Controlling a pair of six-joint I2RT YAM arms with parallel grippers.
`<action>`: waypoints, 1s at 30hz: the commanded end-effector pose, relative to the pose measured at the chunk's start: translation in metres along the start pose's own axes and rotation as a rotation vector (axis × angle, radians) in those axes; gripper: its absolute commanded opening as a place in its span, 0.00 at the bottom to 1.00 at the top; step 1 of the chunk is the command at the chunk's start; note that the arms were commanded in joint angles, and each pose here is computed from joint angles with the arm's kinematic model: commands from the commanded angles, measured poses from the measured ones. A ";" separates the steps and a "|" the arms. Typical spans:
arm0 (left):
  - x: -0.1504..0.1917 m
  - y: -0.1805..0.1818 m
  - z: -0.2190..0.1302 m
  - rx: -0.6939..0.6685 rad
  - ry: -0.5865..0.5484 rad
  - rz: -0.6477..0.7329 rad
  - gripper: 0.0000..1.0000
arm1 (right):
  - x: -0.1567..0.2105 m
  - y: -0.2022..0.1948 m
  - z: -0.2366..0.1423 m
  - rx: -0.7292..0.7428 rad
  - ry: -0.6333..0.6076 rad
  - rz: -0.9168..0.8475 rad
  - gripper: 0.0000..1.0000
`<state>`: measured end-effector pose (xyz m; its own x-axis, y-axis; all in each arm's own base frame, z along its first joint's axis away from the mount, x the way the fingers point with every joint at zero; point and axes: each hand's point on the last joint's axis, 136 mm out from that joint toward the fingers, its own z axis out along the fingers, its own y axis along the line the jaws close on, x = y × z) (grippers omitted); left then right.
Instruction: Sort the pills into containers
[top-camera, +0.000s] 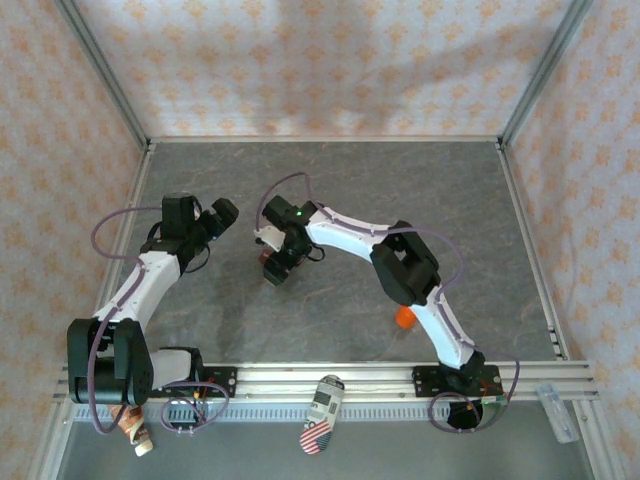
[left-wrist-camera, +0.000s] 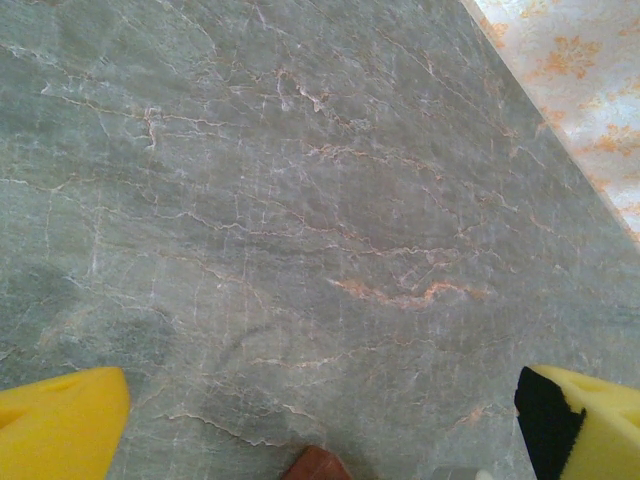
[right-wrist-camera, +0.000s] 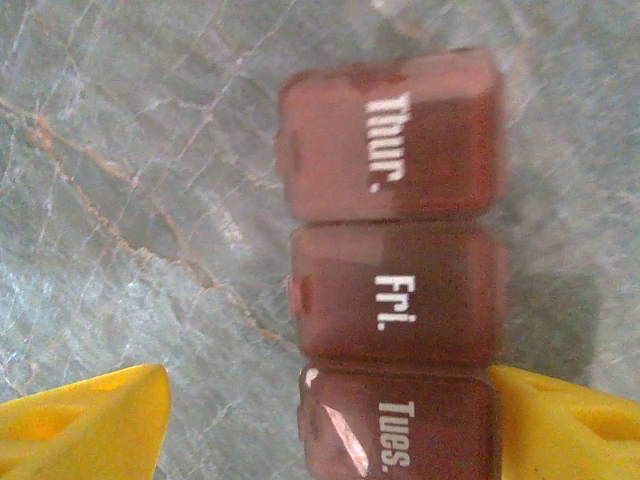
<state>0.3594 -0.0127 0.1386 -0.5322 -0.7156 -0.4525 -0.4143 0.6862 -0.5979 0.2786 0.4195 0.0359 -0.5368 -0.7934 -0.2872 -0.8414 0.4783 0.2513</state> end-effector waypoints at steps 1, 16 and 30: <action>-0.013 -0.011 -0.006 0.031 -0.026 -0.007 1.00 | -0.005 0.000 -0.014 0.087 -0.031 0.021 0.80; -0.013 -0.010 -0.003 0.028 -0.024 -0.009 1.00 | -0.011 -0.026 -0.009 0.247 -0.072 0.088 0.74; -0.014 -0.011 -0.001 0.030 -0.021 -0.011 1.00 | -0.001 -0.015 0.001 0.227 -0.032 0.060 0.64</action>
<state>0.3609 -0.0131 0.1392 -0.5336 -0.7153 -0.4513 -0.4125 0.6859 -0.5995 0.2968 0.4173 0.0308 -0.5923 -0.7403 -0.3180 -0.7936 0.6043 0.0714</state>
